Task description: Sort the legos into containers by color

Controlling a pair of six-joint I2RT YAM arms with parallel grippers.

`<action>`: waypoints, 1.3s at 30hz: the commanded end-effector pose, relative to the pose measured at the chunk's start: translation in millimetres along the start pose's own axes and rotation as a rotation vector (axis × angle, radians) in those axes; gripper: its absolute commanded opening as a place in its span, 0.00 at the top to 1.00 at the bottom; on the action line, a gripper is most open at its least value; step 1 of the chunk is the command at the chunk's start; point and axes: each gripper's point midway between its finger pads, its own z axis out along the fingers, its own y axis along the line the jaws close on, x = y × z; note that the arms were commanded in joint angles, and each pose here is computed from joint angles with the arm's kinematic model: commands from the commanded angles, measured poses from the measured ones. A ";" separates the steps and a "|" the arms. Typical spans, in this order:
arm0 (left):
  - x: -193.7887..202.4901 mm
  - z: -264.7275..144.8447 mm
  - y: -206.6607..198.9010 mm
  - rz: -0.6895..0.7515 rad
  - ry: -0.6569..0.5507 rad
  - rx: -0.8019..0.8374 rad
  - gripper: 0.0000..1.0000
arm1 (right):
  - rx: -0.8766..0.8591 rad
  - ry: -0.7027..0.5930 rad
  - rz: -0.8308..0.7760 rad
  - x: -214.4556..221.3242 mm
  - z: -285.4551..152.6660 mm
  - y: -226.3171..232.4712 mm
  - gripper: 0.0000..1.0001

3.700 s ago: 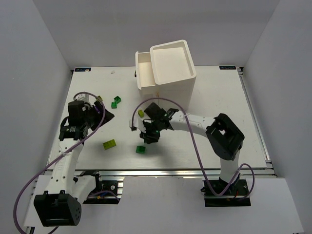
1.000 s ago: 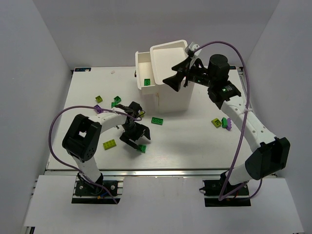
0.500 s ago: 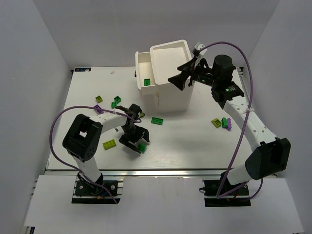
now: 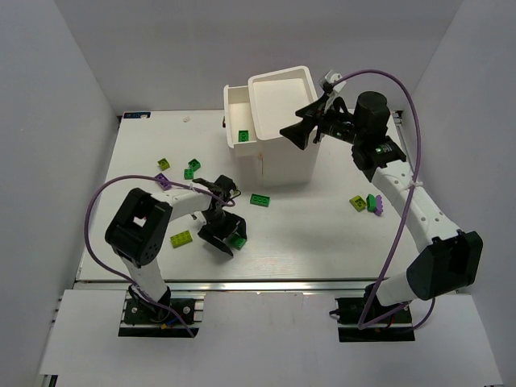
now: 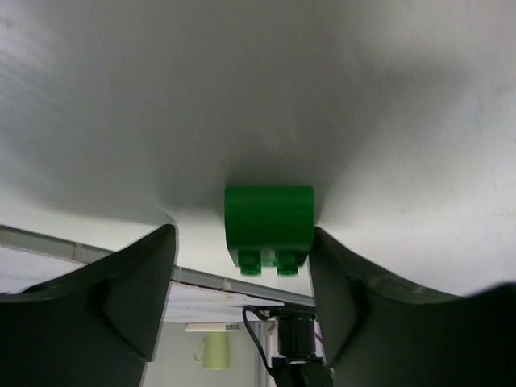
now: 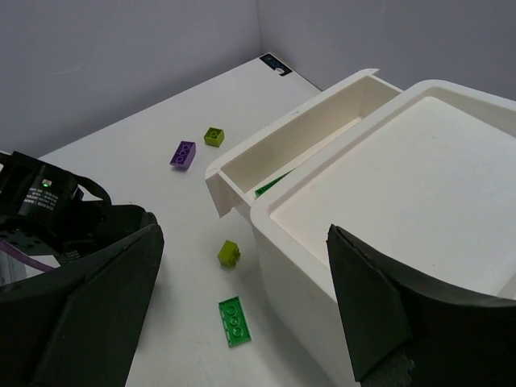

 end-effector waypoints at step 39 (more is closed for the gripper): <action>-74.9 -306.0 -278.7 0.830 -1.057 0.779 0.90 | -0.399 0.266 -0.409 136.2 -42.3 69.0 0.32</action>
